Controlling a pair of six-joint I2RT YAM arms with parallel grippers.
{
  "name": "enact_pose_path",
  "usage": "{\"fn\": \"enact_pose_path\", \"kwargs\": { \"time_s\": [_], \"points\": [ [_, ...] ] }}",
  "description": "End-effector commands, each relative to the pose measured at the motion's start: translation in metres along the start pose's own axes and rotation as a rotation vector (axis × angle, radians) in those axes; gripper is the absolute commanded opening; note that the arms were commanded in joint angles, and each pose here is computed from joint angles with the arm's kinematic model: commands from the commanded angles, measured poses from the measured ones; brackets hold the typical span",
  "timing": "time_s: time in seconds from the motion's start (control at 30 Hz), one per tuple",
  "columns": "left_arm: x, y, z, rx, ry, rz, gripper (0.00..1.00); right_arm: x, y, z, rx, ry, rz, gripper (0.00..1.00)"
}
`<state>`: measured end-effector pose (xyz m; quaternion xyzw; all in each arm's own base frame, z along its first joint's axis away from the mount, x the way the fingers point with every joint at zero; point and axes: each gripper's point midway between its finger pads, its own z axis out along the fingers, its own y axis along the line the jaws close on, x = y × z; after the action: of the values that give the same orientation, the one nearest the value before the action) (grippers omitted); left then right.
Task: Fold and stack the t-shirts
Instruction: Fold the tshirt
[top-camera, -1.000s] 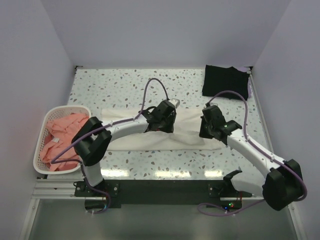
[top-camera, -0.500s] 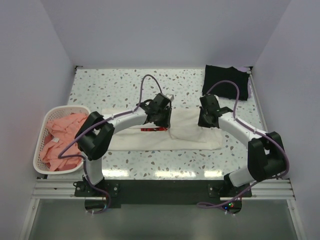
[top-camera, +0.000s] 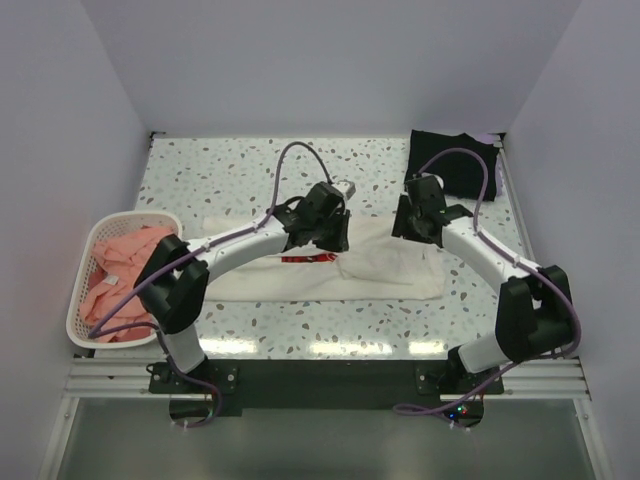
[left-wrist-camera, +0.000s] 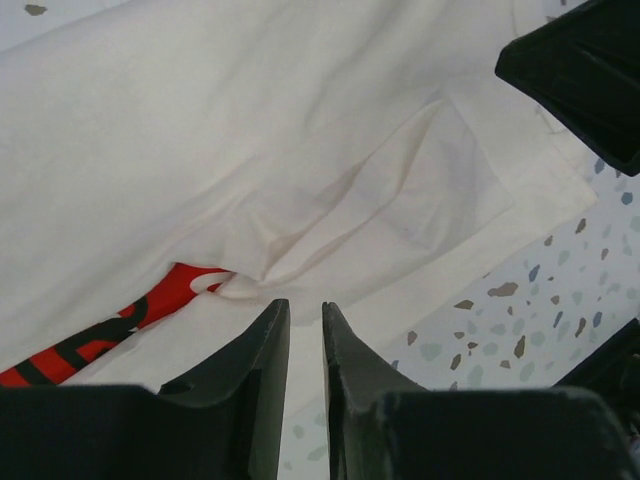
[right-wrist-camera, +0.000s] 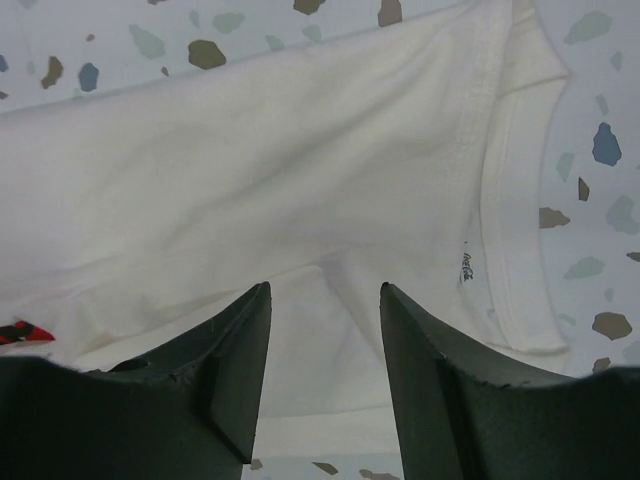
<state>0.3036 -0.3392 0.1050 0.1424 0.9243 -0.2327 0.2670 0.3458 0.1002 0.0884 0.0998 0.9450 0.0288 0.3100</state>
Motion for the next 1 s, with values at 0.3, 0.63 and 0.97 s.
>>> {"fn": "enact_pose_path", "kwargs": {
  "time_s": [0.3,0.63,0.97],
  "points": [
    [0.012,-0.014,0.051,0.035,-0.011,-0.053,0.10,0.021,0.028,-0.023,-0.254,-0.046,0.160,0.49],
    [0.059,0.009,0.064,-0.017,0.067,-0.106,0.08,0.083,0.017,0.017,-0.217,0.112,0.188,0.46],
    [-0.011,-0.019,0.017,0.038,-0.076,-0.050,0.17,0.075,0.010,0.007,-0.184,0.086,0.175,0.46]
  ]
}}
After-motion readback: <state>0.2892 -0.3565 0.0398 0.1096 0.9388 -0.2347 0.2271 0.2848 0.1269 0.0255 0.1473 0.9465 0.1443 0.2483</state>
